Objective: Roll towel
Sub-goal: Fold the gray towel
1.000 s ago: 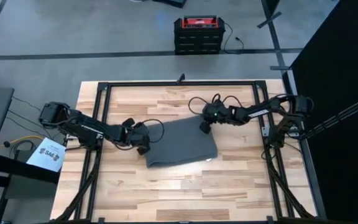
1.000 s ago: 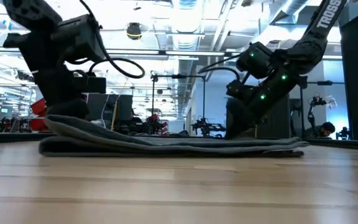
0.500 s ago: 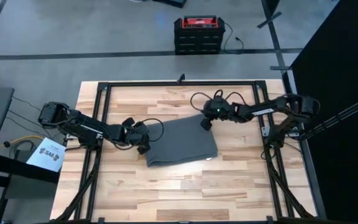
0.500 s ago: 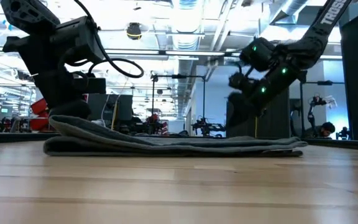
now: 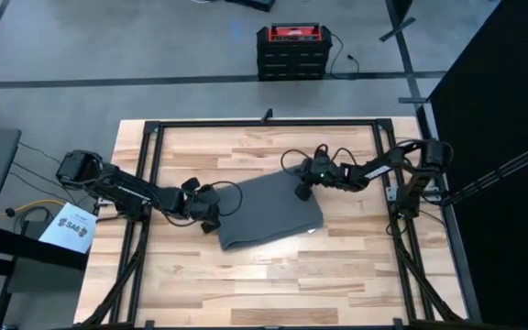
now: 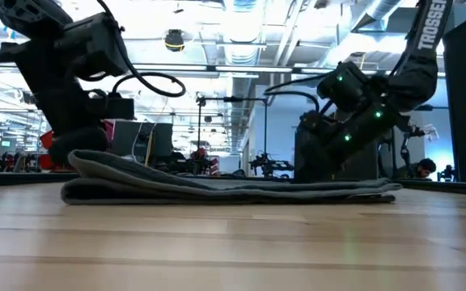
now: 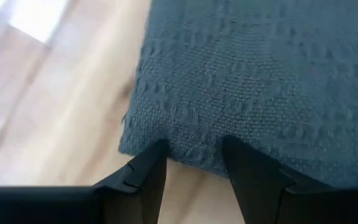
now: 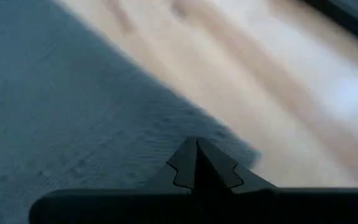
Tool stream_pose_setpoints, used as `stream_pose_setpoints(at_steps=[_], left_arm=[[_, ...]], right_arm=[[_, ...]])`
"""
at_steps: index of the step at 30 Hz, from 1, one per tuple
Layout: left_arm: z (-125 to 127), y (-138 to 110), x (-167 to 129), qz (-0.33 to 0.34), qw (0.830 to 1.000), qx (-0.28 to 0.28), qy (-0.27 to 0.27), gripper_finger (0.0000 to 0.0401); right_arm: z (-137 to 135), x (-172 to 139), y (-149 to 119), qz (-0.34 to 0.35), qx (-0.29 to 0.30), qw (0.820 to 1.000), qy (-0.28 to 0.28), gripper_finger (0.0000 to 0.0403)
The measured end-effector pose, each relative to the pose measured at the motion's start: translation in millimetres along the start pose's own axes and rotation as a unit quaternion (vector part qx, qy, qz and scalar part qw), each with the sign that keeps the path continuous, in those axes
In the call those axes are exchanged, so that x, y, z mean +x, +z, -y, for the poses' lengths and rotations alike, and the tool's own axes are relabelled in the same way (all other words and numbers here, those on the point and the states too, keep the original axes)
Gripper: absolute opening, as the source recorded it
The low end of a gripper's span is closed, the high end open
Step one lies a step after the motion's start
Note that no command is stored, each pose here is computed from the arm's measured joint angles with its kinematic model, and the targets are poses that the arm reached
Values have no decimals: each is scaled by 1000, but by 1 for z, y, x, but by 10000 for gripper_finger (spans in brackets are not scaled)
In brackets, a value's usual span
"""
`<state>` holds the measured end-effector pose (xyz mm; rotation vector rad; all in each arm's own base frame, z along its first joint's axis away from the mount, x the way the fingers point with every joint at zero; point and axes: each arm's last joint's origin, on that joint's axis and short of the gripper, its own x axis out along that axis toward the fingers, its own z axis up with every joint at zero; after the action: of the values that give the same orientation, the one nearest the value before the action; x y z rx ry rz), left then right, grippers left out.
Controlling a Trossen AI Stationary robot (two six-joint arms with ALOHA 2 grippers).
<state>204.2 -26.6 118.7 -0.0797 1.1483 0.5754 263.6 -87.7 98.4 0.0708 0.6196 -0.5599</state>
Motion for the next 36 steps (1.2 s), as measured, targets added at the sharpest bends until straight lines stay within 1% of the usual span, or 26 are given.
stream_pose_setpoints(at_steps=[2,4,5,7,8,10,13,16,18,20,22,24,25,27,29,31,32,34,36], left_arm=[[6,4,-9,0,1000,2,-17,150],[13,9,-22,-1,999,13,-37,150],[18,13,-29,8,998,14,-52,150],[28,25,-49,50,995,7,-88,150],[32,28,-56,66,993,8,-97,150],[42,26,-63,82,990,14,-113,150],[52,19,-64,84,988,14,-128,150],[60,4,-49,46,991,7,-123,150],[68,-4,-40,24,991,8,-134,150],[81,-6,-35,20,986,10,-163,150],[98,-4,-31,26,977,8,-210,150],[116,-1,-32,31,965,12,-258,150],[123,3,-34,34,960,18,-276,150],[134,12,-42,42,953,45,-295,150],[146,28,-54,72,943,82,-315,150],[152,54,-76,134,931,104,-325,150],[152,67,-89,167,925,115,-320,150],[151,83,-105,207,927,146,-278,150],[147,93,-111,228,938,170,-198,150]], right_arm=[[0,-6,7,16,2,1000,0,0],[-8,-16,15,30,-5,999,22,0],[-13,-22,19,38,-11,998,44,0],[-28,-33,22,44,-27,994,98,0],[-37,-38,23,48,-35,990,130,0],[-57,-47,20,48,-52,980,185,0],[-84,-58,10,36,-65,969,236,0],[-105,-66,-4,16,-77,960,269,0],[-114,-69,-13,-3,-85,956,281,0],[-116,-68,-19,-22,-95,957,273,0],[-109,-62,-23,-39,-102,968,225,0],[-98,-56,-23,-47,-110,977,177,0],[-91,-51,-20,-44,-115,979,162,0],[-73,-40,-13,-37,-123,983,130,0],[-54,-28,-2,-34,-113,989,92,0],[-37,-21,13,-22,-88,994,63,0],[-32,-21,20,-10,-85,995,59,0],[-28,-26,32,12,-92,994,60,0],[-33,-38,39,27,-104,992,72,0]])
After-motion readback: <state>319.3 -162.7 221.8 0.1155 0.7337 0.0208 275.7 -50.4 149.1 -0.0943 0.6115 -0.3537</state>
